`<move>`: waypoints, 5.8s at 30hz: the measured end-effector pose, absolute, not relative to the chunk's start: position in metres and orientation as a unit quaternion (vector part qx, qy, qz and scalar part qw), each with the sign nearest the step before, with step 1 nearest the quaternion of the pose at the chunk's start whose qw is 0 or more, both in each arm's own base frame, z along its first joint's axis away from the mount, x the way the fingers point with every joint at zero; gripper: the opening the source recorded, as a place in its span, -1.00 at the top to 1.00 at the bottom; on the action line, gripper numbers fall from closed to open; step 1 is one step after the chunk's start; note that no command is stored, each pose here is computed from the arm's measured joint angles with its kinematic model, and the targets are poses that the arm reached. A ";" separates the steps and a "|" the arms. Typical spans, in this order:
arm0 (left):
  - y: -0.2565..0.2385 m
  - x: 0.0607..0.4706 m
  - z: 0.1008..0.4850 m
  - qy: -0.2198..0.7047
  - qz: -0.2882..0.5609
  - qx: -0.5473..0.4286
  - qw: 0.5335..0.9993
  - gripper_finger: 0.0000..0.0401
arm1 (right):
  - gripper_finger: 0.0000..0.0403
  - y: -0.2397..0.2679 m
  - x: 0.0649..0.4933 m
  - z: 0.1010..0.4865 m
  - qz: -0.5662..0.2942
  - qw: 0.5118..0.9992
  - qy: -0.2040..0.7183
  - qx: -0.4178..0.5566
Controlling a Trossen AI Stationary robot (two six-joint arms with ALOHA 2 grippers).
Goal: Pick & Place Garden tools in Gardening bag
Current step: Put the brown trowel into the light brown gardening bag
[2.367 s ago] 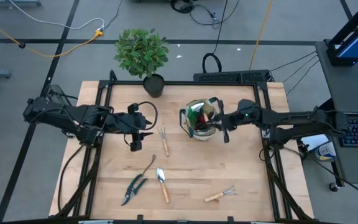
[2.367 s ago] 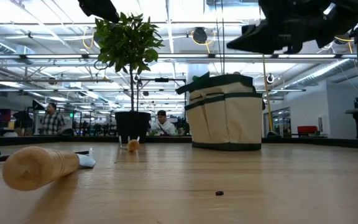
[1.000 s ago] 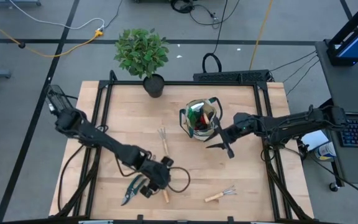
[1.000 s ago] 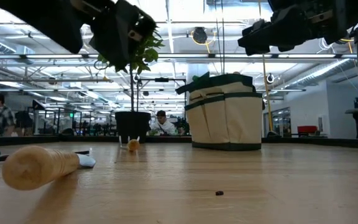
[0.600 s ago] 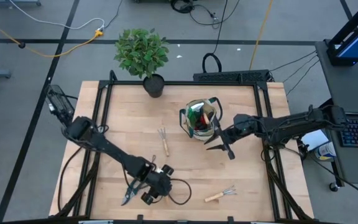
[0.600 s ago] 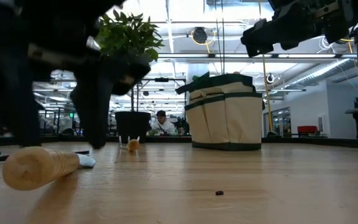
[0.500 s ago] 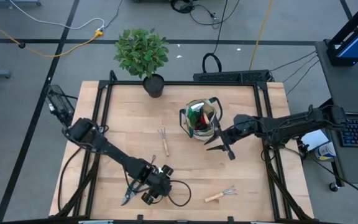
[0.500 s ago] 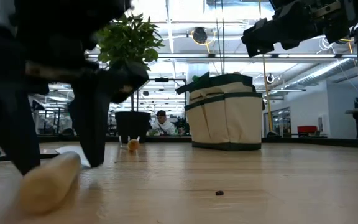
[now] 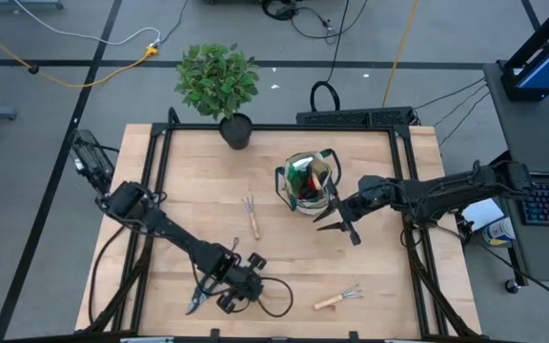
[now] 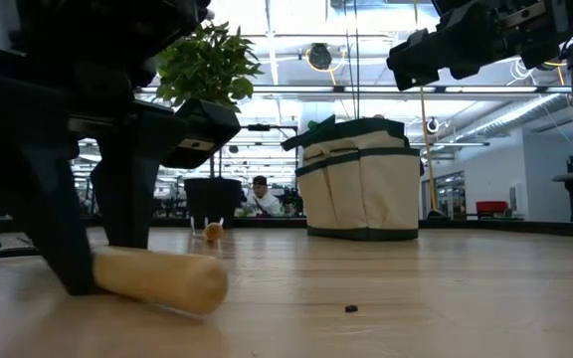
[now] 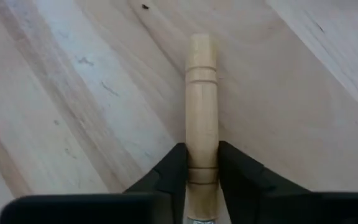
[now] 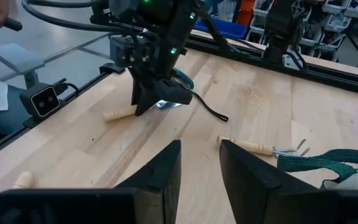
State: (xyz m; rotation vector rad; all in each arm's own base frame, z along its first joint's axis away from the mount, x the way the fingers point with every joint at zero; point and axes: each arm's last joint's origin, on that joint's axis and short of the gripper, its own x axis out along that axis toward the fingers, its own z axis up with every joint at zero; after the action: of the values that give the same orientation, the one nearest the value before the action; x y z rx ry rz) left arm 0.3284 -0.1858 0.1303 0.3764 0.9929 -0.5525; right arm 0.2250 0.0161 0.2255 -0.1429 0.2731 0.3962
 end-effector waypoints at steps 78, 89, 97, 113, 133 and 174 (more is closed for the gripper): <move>0.038 0.383 0.290 0.049 -0.004 0.344 0.938 0.64 | 0.22 -0.003 0.224 0.263 -0.102 0.966 0.011 -0.236; 0.039 0.383 0.291 0.060 0.030 0.351 0.934 0.63 | 0.23 -0.004 0.220 0.270 -0.110 0.962 -0.013 -0.251; 0.038 0.389 0.284 0.040 0.000 0.354 0.935 0.61 | 0.23 -0.001 0.220 0.278 -0.077 0.964 -0.066 -0.245; 0.032 0.392 0.287 0.006 0.000 0.341 0.940 0.60 | 0.70 -0.001 0.220 0.276 -0.075 0.965 -0.057 -0.246; 0.037 0.390 0.269 0.110 0.018 0.317 0.942 0.34 | 0.69 -0.003 0.220 0.252 -0.090 0.965 0.078 -0.235; 0.013 0.384 0.246 0.211 -0.082 0.154 0.962 0.23 | 0.66 -0.042 0.220 0.219 -0.047 0.892 0.232 -0.385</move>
State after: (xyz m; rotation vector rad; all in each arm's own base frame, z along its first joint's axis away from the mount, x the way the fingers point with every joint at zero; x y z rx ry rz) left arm 0.3836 0.0125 0.2461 0.3110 0.4281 -0.1663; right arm 0.2198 -0.0424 0.2186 -0.7992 0.4812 -0.0966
